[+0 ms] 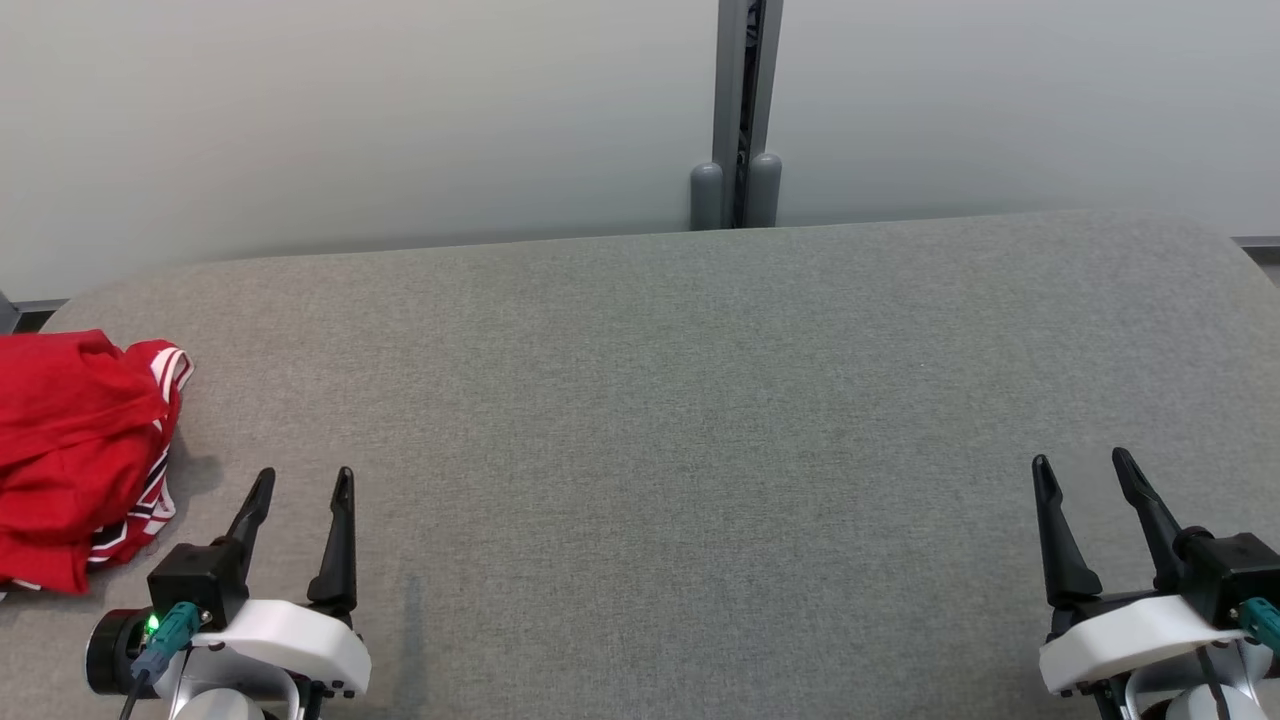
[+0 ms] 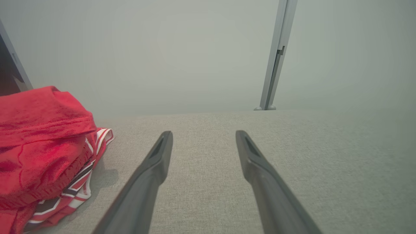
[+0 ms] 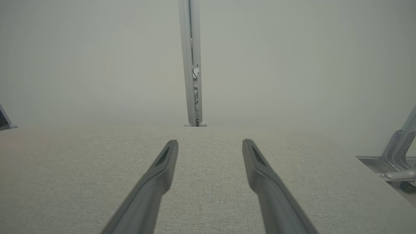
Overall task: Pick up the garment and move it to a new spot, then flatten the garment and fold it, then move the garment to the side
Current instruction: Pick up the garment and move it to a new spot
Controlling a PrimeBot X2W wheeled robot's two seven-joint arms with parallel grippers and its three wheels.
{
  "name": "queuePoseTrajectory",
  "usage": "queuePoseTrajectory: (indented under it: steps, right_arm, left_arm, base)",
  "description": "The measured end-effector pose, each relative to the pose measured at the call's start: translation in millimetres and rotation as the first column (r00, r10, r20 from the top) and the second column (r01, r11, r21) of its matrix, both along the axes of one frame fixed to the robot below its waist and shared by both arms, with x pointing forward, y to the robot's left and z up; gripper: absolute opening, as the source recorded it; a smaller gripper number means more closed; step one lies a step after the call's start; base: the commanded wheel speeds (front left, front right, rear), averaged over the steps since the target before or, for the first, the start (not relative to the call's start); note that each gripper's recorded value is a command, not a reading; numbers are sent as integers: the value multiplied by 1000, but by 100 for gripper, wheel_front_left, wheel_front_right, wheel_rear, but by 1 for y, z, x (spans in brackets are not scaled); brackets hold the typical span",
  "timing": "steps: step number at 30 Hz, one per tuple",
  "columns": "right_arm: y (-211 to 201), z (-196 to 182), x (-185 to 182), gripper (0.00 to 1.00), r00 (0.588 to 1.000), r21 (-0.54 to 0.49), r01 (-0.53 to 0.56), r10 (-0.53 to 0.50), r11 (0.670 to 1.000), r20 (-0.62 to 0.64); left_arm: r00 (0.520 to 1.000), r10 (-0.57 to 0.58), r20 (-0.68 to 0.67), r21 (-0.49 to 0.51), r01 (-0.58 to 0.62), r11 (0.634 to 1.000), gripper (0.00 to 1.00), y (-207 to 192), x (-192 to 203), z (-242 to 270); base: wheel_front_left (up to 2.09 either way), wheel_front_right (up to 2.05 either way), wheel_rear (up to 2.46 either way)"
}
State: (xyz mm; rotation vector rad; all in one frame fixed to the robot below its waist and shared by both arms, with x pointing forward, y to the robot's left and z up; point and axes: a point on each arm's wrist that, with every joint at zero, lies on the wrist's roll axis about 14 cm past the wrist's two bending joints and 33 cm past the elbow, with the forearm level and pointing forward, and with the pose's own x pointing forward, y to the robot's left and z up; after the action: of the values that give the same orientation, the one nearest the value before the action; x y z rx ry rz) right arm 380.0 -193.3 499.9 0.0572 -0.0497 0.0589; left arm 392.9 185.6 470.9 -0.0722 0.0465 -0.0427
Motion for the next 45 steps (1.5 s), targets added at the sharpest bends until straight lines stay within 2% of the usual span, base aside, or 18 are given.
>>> queuePoseTrajectory:
  steps: [6, 15, 29, 36, 45]
  right_arm:
    - [16, 6, 9, 100, 999, 30, -38, 38, 999, 21]
    - [73, 10, 29, 100, 982, 82, -188, 186, 979, 37]
    - [169, 14, 47, 100, 903, 77, -430, 427, 900, 49]
    - [190, 12, 48, 100, 879, 71, -477, 475, 876, 44]
    - [199, 8, 49, 100, 866, 64, -499, 498, 864, 36]
  left_arm:
    - [999, 50, 17, -1, -50, 999, 100, 17, -4, 6]
    - [979, 199, 47, -1, -199, 980, 100, 68, -31, 16]
    - [902, 429, 53, -18, -429, 903, 100, 137, -96, 19]
    - [872, 487, 56, -35, -485, 874, 100, 152, -114, 20]
    - [863, 502, 57, -38, -501, 865, 100, 157, -117, 21]
  base:
    - [0, 0, 0]
    - [0, 0, 0]
    - [0, 0, 0]
    - [0, 0, 0]
    - [0, 0, 0]
